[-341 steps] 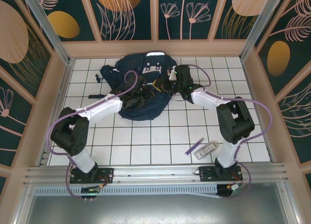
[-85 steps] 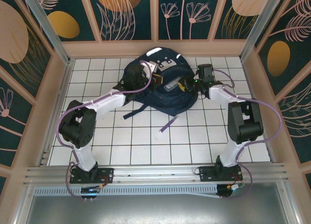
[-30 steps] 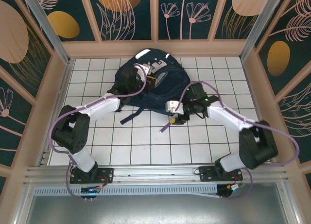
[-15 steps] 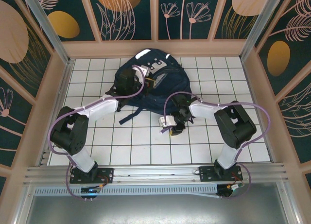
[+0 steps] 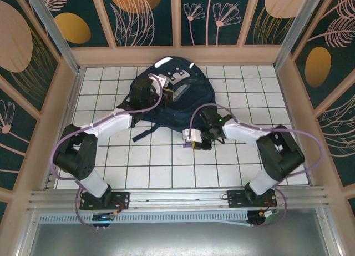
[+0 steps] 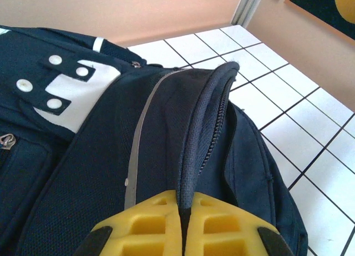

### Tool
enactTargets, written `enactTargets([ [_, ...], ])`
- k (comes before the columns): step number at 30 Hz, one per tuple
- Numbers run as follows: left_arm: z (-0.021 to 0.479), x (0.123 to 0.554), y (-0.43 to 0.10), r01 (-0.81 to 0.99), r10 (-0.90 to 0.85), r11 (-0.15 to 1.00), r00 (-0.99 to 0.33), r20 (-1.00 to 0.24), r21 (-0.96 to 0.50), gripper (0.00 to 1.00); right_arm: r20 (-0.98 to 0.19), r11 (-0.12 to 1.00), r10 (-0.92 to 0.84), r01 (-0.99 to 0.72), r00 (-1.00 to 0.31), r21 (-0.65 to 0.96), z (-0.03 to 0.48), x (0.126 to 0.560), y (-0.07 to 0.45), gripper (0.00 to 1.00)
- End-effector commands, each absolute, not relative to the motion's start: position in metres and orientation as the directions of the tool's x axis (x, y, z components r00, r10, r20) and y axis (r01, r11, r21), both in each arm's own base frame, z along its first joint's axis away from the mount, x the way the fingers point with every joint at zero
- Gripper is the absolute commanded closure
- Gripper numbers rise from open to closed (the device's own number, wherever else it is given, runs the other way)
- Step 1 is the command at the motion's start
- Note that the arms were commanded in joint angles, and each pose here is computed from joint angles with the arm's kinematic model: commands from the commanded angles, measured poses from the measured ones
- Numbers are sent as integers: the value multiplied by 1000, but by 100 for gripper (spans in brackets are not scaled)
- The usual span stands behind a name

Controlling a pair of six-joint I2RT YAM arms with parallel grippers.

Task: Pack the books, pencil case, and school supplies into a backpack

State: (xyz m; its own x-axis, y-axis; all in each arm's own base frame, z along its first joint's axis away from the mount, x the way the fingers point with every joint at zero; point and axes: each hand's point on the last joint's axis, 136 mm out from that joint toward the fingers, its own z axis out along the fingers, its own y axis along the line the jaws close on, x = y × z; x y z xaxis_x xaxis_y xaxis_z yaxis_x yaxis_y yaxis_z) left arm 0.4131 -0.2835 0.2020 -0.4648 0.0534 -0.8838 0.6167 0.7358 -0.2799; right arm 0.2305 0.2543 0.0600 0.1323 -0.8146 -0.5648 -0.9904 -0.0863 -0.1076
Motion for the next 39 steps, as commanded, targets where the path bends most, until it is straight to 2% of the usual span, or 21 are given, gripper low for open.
enactTargets([
  [1,245,405,-284,664,8,696,-389,-921,-274,100,-805,186,-594,-973,-3,-134,149,266,285,94],
  [4,258,400,-290,687,-27,657,-389,-921,-310,100,-935,547,-259,-835,-243,65,214,312,279,94],
  [5,262,399,-292,694,-47,642,-389,-920,-326,100,-935,623,-99,-754,-340,208,230,325,275,95],
  [6,266,398,-293,699,-65,630,-386,-920,-338,100,-901,641,50,-678,-430,359,241,332,273,97],
  [7,268,397,-294,701,-80,621,-388,-918,-350,100,-846,637,167,-600,-507,485,246,338,272,100],
  [8,270,397,-295,702,-93,613,-392,-915,-363,100,-737,617,310,-462,-601,637,244,347,269,100],
  [10,274,396,-297,707,-114,595,-396,-911,-382,100,-475,545,521,-152,-709,825,223,359,262,100],
  [11,276,397,-299,708,-124,587,-400,-908,-393,100,-359,492,588,-32,-724,870,213,363,261,100],
  [15,275,395,-303,706,-160,551,-433,-887,-444,100,-164,342,774,185,-612,922,203,382,245,100],
  [17,273,393,-305,704,-173,533,-452,-875,-469,100,-90,283,830,278,-551,918,193,395,231,100],
  [22,267,385,-306,711,-182,502,-470,-864,-492,100,1,201,864,348,-503,915,178,417,231,99],
  [25,260,384,-306,708,-171,502,-482,-859,-497,100,47,165,879,395,-475,904,161,426,232,94],
  [32,248,382,-312,709,-161,470,-518,-840,-526,100,-6,233,867,395,-499,889,140,444,242,79],
  [37,236,381,-315,696,-152,456,-553,-820,-554,100,-100,334,849,380,-519,862,147,433,230,57],
  [39,235,381,-316,699,-144,459,-551,-822,-549,100,-123,354,852,385,-509,852,151,426,218,53],
])
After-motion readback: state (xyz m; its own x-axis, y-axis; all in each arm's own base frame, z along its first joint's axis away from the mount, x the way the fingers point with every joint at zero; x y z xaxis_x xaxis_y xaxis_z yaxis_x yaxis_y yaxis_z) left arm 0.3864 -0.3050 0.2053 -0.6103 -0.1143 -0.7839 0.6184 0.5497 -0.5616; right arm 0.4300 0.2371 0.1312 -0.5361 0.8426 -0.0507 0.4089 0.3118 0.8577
